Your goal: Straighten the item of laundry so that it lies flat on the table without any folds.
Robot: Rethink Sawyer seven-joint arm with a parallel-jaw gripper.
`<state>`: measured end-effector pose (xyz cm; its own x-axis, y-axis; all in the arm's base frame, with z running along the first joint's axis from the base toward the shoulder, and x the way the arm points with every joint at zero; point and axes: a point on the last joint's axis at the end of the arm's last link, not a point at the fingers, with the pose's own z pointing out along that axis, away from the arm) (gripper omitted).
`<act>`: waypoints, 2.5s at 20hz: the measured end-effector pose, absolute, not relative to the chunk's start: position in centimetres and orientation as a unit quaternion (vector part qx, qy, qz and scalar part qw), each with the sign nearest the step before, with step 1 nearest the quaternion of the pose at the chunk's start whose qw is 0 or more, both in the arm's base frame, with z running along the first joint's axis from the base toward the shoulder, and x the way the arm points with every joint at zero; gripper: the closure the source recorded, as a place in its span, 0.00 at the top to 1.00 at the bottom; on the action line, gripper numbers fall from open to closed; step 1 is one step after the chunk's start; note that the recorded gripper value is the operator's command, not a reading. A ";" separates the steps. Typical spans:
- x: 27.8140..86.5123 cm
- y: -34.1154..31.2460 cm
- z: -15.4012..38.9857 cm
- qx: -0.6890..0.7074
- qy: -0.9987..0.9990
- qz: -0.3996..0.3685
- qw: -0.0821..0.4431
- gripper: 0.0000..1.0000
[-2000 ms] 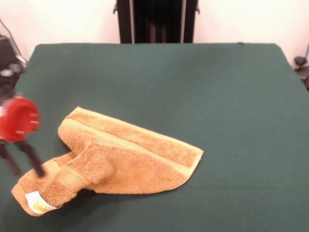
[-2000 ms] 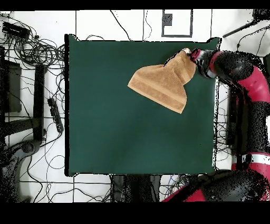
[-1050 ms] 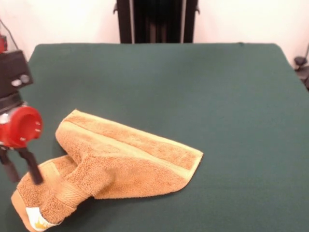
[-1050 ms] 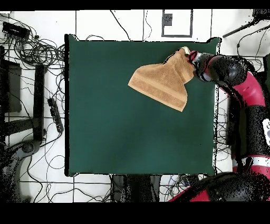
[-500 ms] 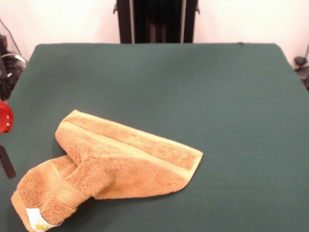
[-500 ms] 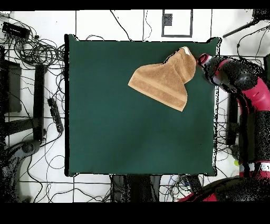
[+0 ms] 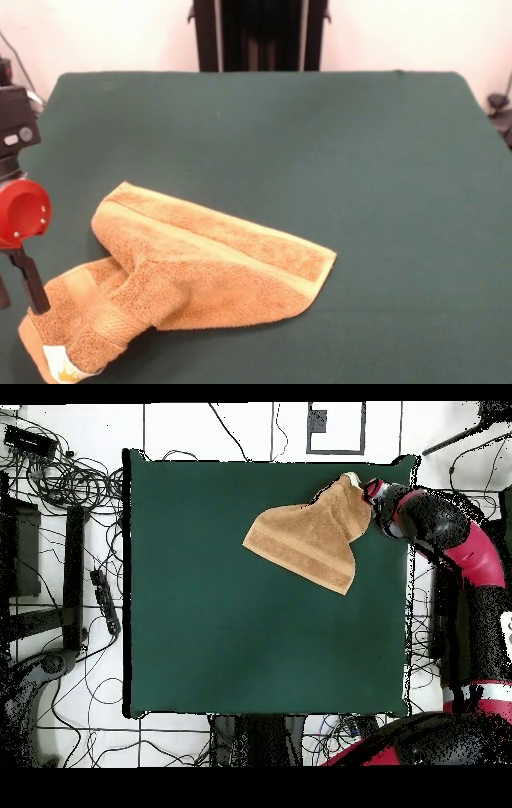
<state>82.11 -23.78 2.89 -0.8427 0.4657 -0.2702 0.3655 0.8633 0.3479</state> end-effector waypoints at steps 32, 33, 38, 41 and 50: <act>76.2 -26.9 -5.0 0.288 0.922 0.159 0.207 1.00; 76.3 -26.8 -5.0 0.288 0.921 0.158 0.209 1.00; 76.4 -26.4 -5.1 0.288 0.919 0.159 0.216 1.00; 76.5 -26.2 -5.1 0.289 0.918 0.160 0.219 1.00; 76.7 -25.9 -5.2 0.290 0.917 0.163 0.222 1.00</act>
<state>76.72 -25.94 -5.16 -0.7342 0.6031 -0.3119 0.4587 0.7793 0.4270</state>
